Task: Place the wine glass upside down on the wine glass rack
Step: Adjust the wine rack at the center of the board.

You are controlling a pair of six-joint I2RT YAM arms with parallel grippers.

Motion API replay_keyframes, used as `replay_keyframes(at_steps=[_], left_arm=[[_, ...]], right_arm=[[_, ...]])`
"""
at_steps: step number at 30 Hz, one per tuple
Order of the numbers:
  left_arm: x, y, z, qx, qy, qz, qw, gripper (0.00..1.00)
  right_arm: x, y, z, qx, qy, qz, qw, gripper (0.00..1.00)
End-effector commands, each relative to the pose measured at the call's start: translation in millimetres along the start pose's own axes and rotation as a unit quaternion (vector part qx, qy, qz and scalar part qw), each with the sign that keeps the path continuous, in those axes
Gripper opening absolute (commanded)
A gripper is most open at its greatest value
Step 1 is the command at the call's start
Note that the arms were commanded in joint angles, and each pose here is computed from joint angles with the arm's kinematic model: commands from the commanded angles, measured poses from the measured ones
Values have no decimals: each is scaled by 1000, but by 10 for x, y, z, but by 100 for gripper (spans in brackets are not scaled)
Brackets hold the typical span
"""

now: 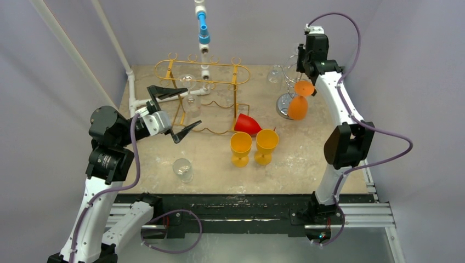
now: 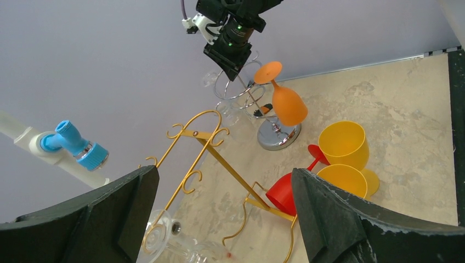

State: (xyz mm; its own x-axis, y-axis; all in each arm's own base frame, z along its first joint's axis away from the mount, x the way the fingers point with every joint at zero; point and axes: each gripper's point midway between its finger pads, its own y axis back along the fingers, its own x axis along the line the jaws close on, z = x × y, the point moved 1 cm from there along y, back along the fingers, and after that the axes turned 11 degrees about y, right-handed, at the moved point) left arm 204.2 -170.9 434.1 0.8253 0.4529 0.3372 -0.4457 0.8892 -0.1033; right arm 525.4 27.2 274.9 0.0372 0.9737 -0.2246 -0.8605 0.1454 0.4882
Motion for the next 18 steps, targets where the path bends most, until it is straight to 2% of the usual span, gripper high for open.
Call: replay_keyframes(at_steps=[1,7,10,15,18], left_arm=[[31,14,162,-13,-12,7,1000,100],[33,13,154,-13,-13,7,1000,100],[29,11,138,-12,-12,6,1000,100],[20,18,162,-18,-12,7,1000,100],[1,35,176,-21,-14,7,1000,100]], right_arm=[[-134,140,228,-44,-4,-22,999,28],[-186,200,228,-55,-15,-36,998,2],[-238,271,263,-63,-33,-49,996,0],[-533,446,292,-76,-84,-133,985,0],[-561,462,321,-85,-114,-144,979,0]])
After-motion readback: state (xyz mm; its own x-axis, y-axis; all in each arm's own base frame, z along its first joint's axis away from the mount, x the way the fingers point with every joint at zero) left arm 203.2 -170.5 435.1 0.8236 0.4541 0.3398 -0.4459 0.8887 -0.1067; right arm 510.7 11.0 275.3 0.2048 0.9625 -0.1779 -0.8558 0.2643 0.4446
